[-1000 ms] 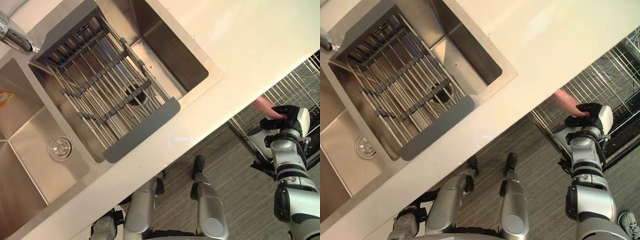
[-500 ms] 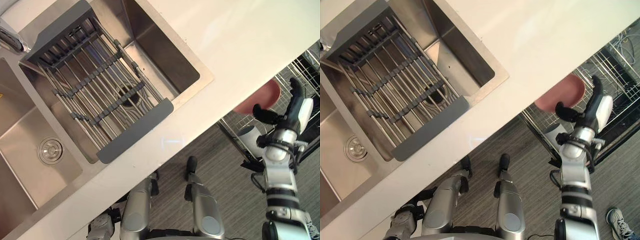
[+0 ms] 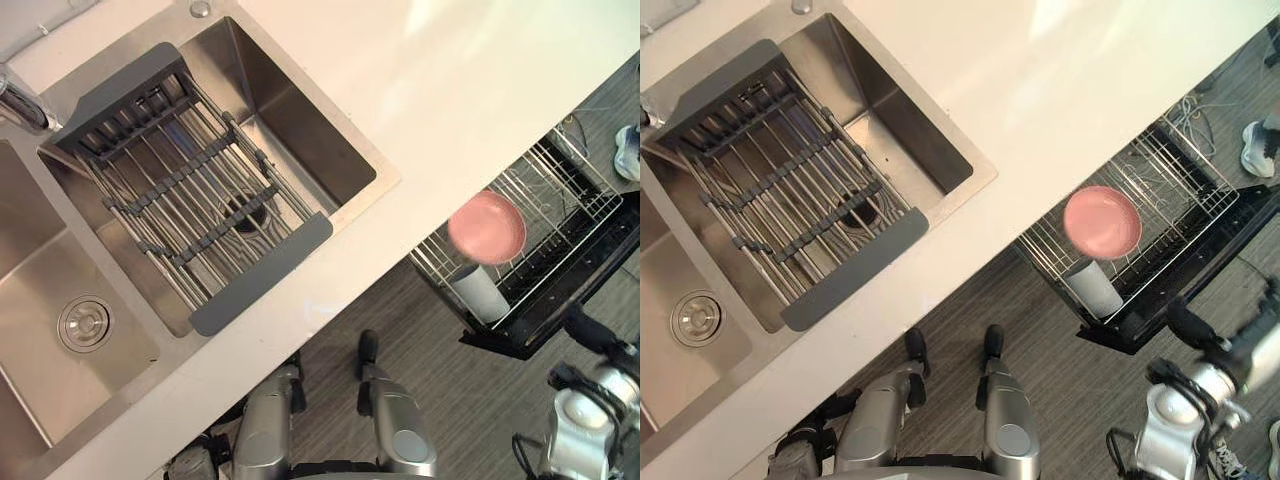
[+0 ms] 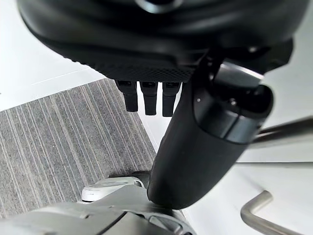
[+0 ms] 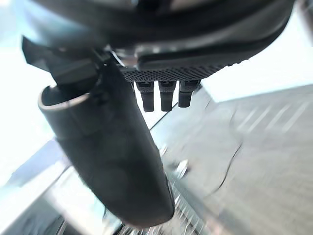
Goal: Walk over to the sink, pick up the cup, carry it to the dishwasher, place the cup inside the dishwasher, then close the dishwasher door
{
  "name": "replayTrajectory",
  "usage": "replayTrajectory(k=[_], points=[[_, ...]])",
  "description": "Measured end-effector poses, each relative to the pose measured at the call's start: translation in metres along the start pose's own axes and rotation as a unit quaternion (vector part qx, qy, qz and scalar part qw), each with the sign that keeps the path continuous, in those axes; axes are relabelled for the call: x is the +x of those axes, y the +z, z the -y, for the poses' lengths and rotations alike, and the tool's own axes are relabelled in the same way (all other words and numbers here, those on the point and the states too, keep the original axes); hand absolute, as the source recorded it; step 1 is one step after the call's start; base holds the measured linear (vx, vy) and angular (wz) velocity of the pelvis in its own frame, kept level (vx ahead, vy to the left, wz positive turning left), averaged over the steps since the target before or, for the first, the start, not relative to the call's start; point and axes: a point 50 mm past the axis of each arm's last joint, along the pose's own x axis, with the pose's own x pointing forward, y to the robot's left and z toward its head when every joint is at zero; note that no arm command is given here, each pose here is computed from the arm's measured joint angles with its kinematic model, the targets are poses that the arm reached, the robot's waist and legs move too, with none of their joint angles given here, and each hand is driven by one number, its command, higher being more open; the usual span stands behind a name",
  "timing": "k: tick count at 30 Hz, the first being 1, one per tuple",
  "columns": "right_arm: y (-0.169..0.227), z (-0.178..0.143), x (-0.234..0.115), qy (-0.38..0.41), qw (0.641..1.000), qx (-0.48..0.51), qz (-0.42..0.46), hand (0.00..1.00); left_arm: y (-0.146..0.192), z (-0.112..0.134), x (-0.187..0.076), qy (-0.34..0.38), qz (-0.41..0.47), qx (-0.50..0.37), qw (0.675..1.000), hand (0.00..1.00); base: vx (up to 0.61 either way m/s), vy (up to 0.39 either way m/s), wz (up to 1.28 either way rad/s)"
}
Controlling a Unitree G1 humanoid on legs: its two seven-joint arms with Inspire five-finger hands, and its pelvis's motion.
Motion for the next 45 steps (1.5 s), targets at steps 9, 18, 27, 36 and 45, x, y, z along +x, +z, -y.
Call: replayTrajectory(k=[9, 18, 27, 36, 45], points=[[-0.059, -0.007, -0.018, 0.021, 0.973, 0.134, -0.185, 0.90, -0.009, 0.000, -0.003, 0.007, -0.016, -0.012, 1.000, 0.90, 0.01, 0.001, -0.02], [-0.036, -0.068, 0.005, 0.114, 0.931, 0.283, -0.198, 0.90, 0.005, 0.004, 0.002, -0.009, 0.004, 0.003, 1.000, 0.90, 0.01, 0.008, 0.06], [0.009, -0.103, 0.034, 0.153, 0.879, 0.425, -0.154, 0.90, 0.025, 0.020, 0.007, -0.057, 0.046, 0.019, 0.997, 0.90, -0.06, 0.030, 0.19], [0.107, -0.166, 0.032, 0.280, 0.789, 0.541, -0.086, 0.90, 0.048, 0.044, 0.008, -0.098, 0.091, 0.033, 0.990, 0.90, -0.09, 0.003, 0.20], [0.109, -0.186, 0.012, 0.340, 0.770, 0.531, -0.094, 0.90, 0.058, 0.054, 0.007, -0.121, 0.113, 0.057, 0.985, 0.90, 0.02, -0.083, 0.10]])
